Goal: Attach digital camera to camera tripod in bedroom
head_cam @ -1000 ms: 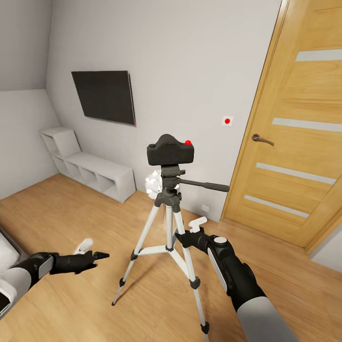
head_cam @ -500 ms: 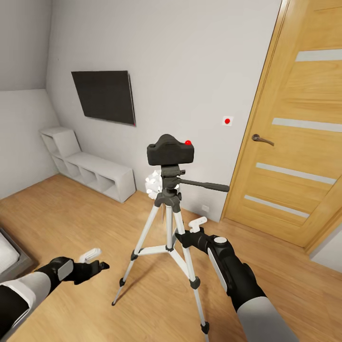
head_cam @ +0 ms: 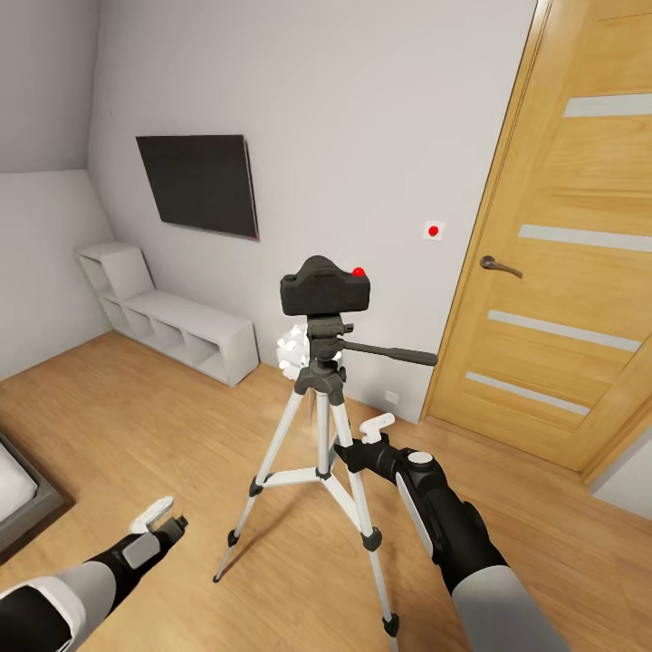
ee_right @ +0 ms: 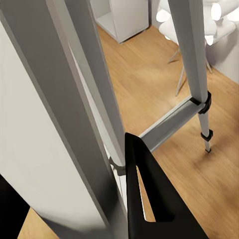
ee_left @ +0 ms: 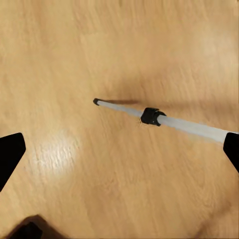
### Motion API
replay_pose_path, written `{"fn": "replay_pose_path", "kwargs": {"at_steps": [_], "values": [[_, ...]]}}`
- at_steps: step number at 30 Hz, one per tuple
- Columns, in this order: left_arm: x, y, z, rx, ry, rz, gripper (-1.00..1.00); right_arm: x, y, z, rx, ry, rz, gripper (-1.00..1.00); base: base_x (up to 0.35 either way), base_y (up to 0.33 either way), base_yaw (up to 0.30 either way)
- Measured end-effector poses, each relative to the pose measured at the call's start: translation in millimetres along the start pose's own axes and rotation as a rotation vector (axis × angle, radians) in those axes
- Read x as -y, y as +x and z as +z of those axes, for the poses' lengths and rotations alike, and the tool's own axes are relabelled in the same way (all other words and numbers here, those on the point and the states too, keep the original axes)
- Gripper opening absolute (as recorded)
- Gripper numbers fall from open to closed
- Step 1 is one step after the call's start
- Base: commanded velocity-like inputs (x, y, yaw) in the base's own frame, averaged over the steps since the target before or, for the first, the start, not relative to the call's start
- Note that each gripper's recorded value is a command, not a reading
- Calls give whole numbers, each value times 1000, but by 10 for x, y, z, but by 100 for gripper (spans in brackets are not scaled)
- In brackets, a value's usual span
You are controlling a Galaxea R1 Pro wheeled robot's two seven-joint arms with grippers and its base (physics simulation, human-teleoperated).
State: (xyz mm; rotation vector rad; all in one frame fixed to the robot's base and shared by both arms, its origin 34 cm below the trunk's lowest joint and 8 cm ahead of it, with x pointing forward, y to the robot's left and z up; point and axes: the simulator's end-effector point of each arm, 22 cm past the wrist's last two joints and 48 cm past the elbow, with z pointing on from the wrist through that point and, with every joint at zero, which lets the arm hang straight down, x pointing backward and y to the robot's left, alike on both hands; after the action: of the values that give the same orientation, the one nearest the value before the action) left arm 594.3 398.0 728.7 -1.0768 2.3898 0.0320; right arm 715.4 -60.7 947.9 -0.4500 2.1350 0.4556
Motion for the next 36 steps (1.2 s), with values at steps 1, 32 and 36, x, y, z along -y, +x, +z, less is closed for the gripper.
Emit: {"fn": "replay_pose_path", "kwargs": {"at_steps": [1,32,36], "values": [[-66,42,4,2,-12,-15,100,0,0,0,0,0,0,-100,0,0,0],[-2060,1886,-337,-215,-254,231,100,-2,1,-1,0,0,1,-100,0,0,0],[-2213,2069,-415,-242,-270,252,100,-1,0,-1,-1,0,1,-100,0,0,0]]}}
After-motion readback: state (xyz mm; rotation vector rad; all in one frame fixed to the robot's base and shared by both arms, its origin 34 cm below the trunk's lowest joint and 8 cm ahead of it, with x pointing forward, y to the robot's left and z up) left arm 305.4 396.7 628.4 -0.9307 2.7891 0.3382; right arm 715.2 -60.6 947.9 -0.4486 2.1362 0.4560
